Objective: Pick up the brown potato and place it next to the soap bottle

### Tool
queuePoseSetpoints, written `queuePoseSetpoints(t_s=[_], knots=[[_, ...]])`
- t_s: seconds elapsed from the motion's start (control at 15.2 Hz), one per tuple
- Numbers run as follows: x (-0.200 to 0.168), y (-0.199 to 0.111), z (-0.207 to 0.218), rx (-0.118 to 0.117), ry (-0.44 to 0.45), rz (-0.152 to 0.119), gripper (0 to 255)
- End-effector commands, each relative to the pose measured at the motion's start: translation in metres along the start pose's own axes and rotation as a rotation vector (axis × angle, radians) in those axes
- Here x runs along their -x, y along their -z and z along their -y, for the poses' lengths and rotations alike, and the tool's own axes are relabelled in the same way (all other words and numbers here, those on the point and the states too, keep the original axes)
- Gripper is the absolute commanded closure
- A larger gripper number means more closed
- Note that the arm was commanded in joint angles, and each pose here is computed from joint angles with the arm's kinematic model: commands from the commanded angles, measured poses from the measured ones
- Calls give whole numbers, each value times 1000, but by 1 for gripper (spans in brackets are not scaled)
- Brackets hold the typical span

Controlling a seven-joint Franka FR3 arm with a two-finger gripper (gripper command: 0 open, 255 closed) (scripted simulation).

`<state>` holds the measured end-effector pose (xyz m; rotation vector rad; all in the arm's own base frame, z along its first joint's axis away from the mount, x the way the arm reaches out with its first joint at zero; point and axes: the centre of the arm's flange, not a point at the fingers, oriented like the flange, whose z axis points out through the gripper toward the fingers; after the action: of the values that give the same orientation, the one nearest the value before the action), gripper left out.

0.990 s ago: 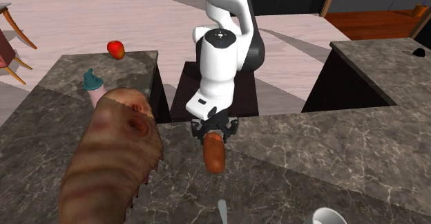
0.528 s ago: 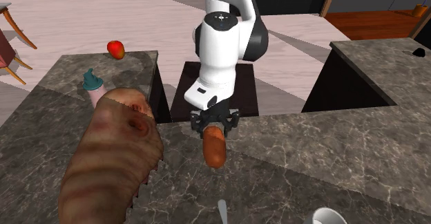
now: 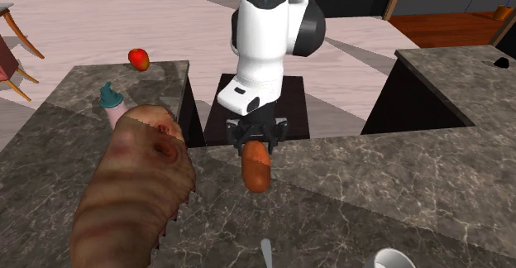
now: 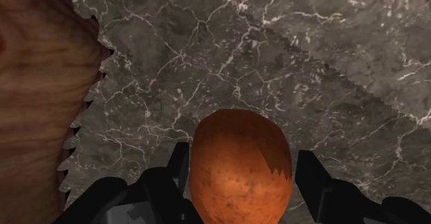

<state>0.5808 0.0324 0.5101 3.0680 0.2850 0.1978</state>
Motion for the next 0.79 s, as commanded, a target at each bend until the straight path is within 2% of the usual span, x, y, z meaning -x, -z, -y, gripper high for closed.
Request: queuePoseSetpoints(t_s=[0.0,0.73], knots=[[-1,10,-1,0,0,0,255],[-8,68,-4,0,0,0,255]])
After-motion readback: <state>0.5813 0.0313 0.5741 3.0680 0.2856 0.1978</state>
